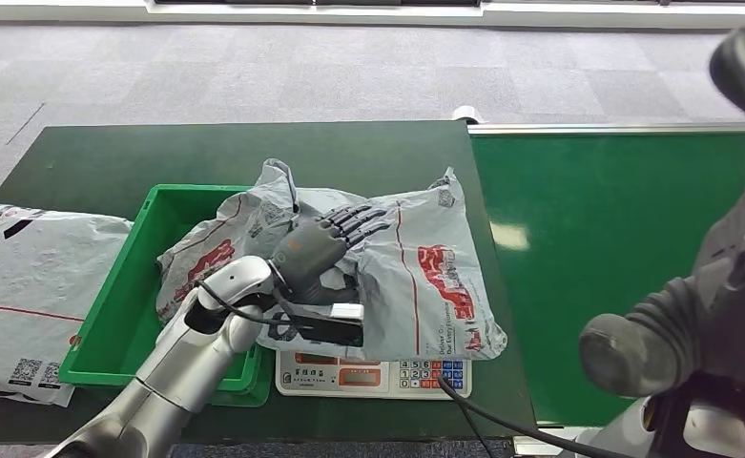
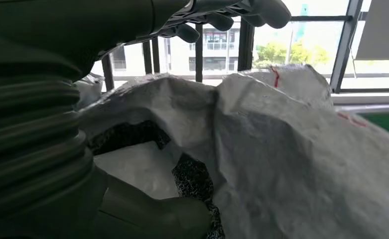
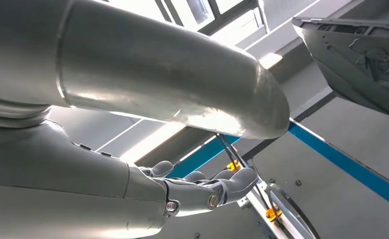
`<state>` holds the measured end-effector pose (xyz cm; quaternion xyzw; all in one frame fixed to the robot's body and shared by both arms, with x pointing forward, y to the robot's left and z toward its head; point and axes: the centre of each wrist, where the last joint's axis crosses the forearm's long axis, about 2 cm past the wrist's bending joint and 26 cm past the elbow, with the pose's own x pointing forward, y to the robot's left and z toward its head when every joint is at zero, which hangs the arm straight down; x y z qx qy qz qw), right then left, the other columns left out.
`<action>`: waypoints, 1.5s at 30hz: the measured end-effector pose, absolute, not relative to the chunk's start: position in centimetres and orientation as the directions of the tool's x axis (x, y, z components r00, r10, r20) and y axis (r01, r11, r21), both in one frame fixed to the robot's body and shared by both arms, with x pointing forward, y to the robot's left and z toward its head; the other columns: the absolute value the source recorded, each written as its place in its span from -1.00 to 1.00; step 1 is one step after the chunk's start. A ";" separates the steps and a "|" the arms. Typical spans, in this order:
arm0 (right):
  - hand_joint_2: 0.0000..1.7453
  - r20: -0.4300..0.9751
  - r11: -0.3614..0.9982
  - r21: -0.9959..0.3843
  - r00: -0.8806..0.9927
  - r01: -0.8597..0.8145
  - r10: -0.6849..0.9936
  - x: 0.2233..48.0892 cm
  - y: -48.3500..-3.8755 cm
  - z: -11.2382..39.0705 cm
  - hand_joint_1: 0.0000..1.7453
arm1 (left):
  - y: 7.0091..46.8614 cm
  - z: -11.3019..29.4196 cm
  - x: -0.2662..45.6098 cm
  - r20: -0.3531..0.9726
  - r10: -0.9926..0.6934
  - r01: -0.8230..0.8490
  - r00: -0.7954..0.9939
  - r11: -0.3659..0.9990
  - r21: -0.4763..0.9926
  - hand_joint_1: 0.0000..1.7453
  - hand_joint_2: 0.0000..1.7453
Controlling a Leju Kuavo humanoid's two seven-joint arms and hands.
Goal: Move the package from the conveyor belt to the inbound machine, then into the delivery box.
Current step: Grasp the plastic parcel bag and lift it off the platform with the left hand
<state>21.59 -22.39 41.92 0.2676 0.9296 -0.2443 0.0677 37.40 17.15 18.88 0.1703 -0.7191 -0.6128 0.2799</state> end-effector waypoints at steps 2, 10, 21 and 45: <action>-1.00 -0.257 0.738 -0.417 -0.848 0.530 0.463 21.6 -22.4 41.9 -1.00 | 16.3 17.8 37.4 0.180 -0.591 0.108 -0.786 0.155 0.982 -1.00 1.00; -1.00 -0.256 0.742 -0.415 -0.850 0.526 0.460 21.6 -22.4 41.9 -1.00 | 14.4 14.8 37.2 0.196 -0.578 0.179 -0.792 0.087 0.980 1.00 1.00; -1.00 -0.256 0.738 -0.417 -0.848 0.530 0.464 21.6 -22.4 41.9 -1.00 | 14.1 13.8 37.1 0.217 -0.570 0.207 -0.793 0.084 0.975 1.00 1.00; -1.00 -0.207 0.729 -0.408 -0.833 0.550 0.513 21.9 -24.0 41.1 -1.00 | 21.9 24.3 37.7 0.099 -0.902 -0.688 -0.421 0.389 0.613 1.00 1.00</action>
